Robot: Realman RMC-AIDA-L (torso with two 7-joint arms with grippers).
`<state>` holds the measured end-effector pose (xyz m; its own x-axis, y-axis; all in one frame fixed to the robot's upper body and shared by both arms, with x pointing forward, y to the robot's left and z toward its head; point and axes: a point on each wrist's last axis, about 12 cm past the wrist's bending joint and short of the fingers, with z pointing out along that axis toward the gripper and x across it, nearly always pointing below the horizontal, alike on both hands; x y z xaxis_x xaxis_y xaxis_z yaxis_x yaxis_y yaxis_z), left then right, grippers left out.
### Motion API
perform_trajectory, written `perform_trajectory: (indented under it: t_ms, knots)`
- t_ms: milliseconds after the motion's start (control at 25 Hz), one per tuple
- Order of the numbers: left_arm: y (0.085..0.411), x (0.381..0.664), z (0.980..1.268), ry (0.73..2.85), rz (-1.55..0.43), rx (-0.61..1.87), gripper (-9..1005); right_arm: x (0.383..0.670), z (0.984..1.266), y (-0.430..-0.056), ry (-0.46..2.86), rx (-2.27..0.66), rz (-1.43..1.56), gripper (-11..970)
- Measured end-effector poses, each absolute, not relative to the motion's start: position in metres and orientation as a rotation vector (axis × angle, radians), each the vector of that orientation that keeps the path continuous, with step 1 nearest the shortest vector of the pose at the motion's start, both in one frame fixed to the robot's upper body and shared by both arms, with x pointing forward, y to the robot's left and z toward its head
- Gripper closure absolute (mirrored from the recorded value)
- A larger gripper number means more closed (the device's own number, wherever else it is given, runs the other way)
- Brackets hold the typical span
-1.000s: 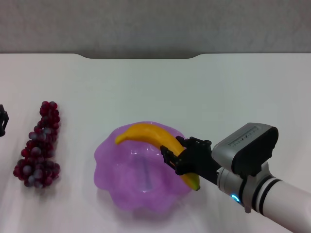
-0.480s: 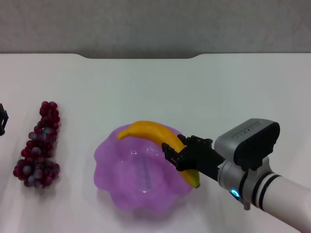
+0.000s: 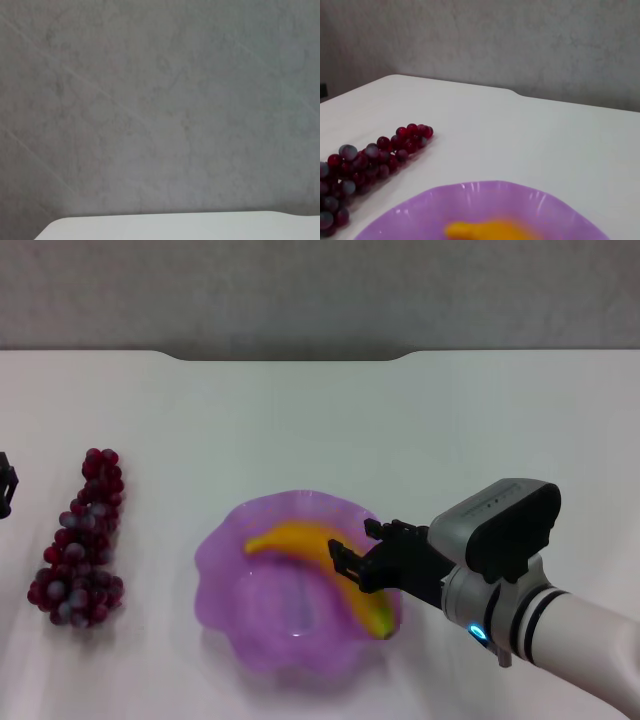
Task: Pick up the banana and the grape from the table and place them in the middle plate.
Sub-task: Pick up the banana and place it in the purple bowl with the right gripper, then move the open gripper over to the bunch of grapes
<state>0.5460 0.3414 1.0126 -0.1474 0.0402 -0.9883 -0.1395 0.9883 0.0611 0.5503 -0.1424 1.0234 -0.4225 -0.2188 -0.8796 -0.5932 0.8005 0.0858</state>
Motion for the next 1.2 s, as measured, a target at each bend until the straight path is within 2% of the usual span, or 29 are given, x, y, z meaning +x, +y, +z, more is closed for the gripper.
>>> perform_trajectory:
  t_ms: [160, 400, 600, 800, 1040, 1200]
  knots:
    - [0.342, 0.546, 1.013, 1.711, 0.156, -0.080, 322, 0.551, 1.024, -0.142, 2.002, -0.598, 0.484, 426]
    - [0.342, 0.547, 1.013, 1.710, 0.154, -0.083, 322, 0.554, 1.027, -0.142, 1.994, -0.589, 0.484, 271]
    - [0.342, 0.546, 1.013, 1.711, 0.154, -0.082, 321, 0.567, 1.037, -0.139, 1.958, -0.619, 0.466, 238]
    - [0.342, 0.546, 1.013, 1.712, 0.156, -0.073, 320, 0.589, 1.052, -0.153, 1.932, -0.593, 0.403, 278]
    - [0.343, 0.543, 1.011, 1.719, 0.158, -0.070, 319, 0.599, 1.069, -0.177, 1.826, -0.634, 0.254, 468]
    - [0.342, 0.544, 1.011, 1.716, 0.150, -0.075, 319, 0.594, 1.087, -0.208, 1.719, -0.564, 0.100, 603]
